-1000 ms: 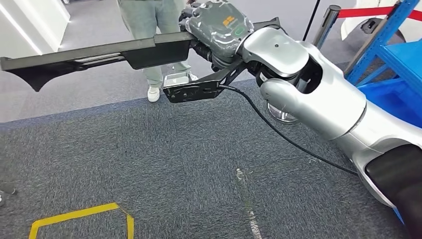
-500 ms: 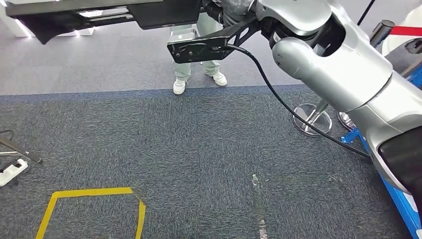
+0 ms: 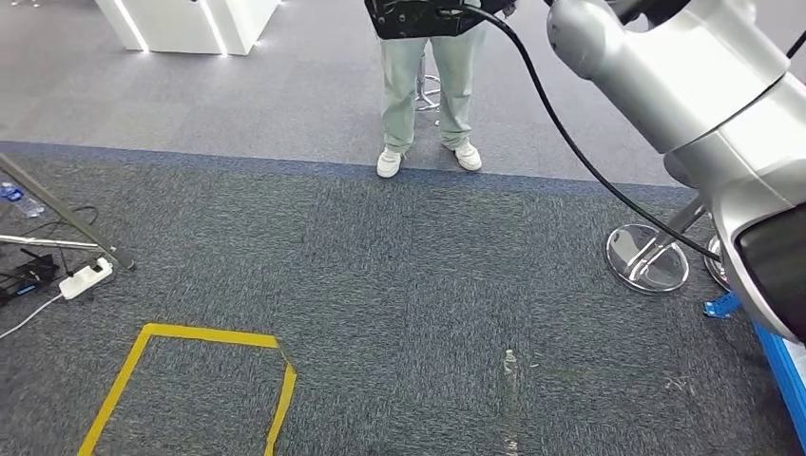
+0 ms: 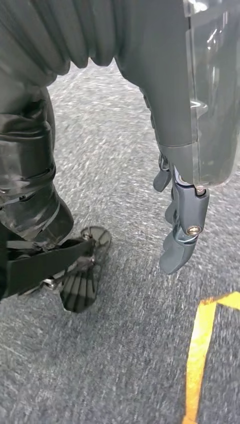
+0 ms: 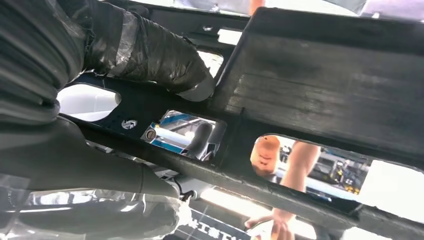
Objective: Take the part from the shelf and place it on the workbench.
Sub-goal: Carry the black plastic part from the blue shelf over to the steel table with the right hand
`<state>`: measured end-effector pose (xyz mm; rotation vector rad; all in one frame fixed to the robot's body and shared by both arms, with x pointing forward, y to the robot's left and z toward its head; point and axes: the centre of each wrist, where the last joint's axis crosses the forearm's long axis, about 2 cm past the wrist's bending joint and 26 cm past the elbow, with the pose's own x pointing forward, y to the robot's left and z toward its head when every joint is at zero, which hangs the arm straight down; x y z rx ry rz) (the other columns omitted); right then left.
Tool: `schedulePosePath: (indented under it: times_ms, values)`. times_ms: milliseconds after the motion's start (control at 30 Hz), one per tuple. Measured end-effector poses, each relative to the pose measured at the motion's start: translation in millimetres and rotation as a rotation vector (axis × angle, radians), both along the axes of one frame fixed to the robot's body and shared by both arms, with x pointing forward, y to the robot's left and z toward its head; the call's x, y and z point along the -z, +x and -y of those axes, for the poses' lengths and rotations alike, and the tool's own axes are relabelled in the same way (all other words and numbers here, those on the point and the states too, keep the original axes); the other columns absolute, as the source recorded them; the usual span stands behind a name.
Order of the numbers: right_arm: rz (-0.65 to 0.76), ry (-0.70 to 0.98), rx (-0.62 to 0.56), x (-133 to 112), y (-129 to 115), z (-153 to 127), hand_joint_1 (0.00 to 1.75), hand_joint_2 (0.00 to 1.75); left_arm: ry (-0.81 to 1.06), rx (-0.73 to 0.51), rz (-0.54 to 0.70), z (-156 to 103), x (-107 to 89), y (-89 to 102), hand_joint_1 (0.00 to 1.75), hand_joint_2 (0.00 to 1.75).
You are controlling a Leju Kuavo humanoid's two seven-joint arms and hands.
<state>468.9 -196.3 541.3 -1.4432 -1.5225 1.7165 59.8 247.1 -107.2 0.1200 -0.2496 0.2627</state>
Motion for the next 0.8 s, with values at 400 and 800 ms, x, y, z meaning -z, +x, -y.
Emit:
schedulePosePath:
  times_ms: [400,800]
  values:
    - [-0.008,-0.004,0.205,-1,18,26,1.75,1.75,-0.010,-0.004,-0.018,-1,0.4,-2.1,0.00,1.75]
    - [-0.028,-0.014,0.248,2,23,42,1.75,1.75,-0.008,-0.007,-0.032,-1,0.2,-1.0,0.00,1.75]
